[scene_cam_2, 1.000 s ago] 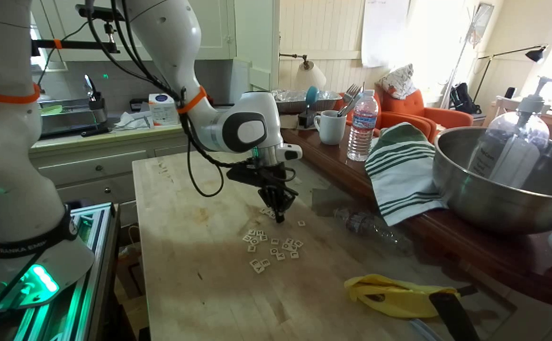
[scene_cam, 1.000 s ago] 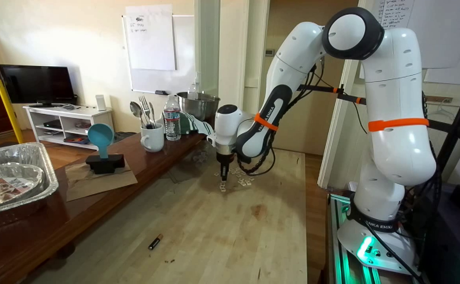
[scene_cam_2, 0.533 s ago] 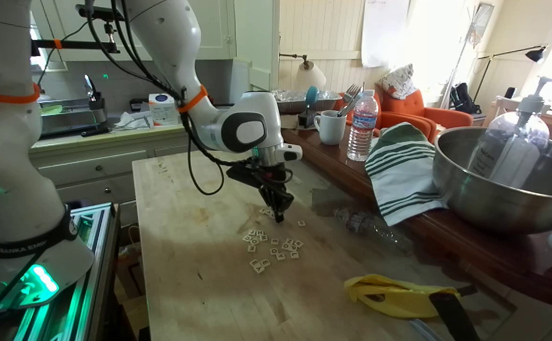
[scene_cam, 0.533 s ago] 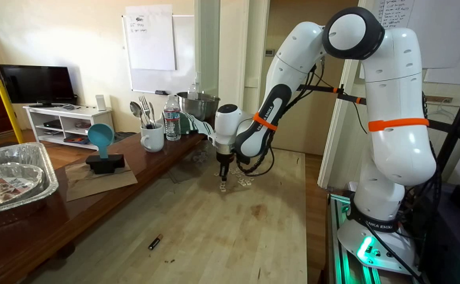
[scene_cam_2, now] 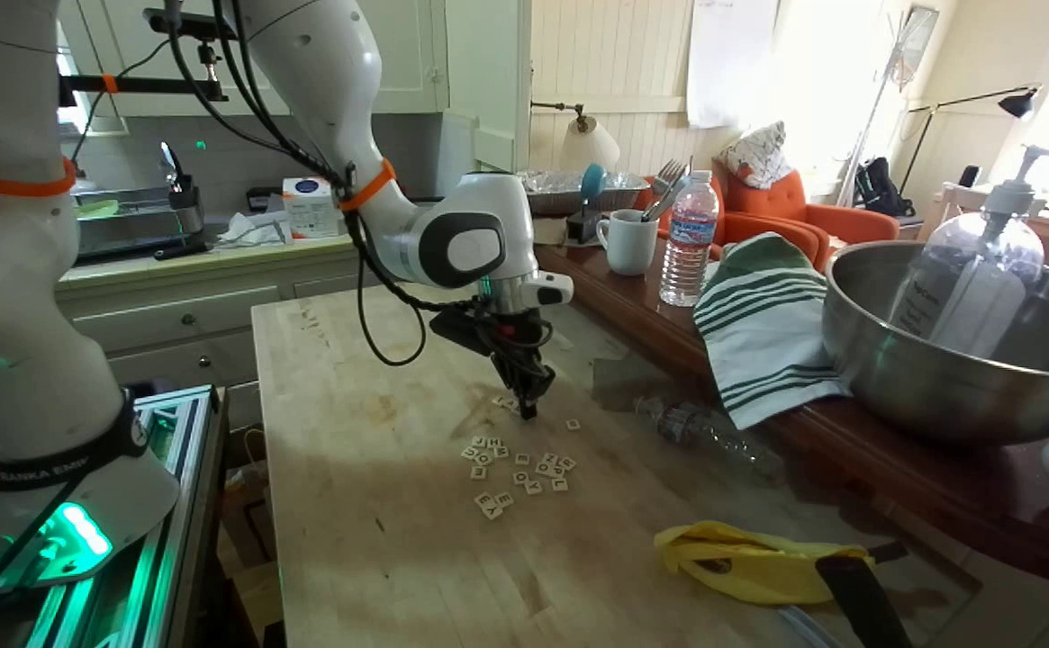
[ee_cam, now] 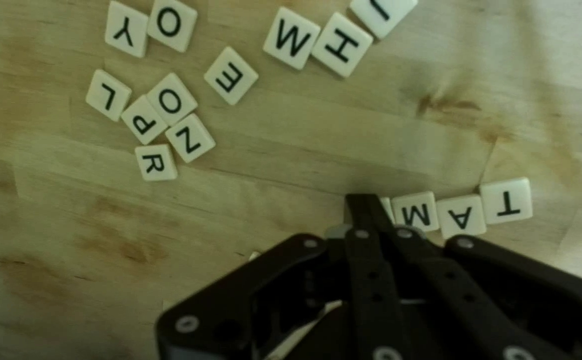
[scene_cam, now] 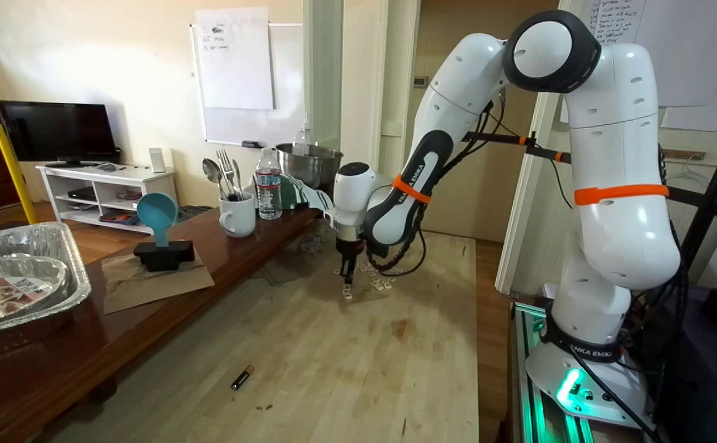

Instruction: Spell the word tame using the tile letters

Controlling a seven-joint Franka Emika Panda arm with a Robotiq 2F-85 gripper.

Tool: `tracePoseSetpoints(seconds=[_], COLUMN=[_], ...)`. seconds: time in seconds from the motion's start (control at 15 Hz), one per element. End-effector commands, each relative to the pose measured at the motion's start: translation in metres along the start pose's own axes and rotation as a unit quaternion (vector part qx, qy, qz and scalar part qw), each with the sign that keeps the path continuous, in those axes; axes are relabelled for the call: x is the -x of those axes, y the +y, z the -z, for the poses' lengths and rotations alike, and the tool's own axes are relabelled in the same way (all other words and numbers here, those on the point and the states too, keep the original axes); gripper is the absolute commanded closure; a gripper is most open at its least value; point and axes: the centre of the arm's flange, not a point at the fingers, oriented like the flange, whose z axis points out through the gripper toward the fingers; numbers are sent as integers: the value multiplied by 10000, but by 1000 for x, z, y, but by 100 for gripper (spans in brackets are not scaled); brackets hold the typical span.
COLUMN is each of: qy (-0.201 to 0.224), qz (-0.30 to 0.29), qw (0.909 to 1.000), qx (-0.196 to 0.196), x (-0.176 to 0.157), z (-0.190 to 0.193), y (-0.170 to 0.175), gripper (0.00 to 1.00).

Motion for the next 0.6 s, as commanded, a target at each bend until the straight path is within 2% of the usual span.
tracePoseSetpoints(seconds=[0.0,0.53], qy=[-266,-132], qz=[-174,-369], qw=[9994,9991], qx=[-132,-134], x=[5,6], z=[-6,10], y=[-16,-12], gripper=[100,100])
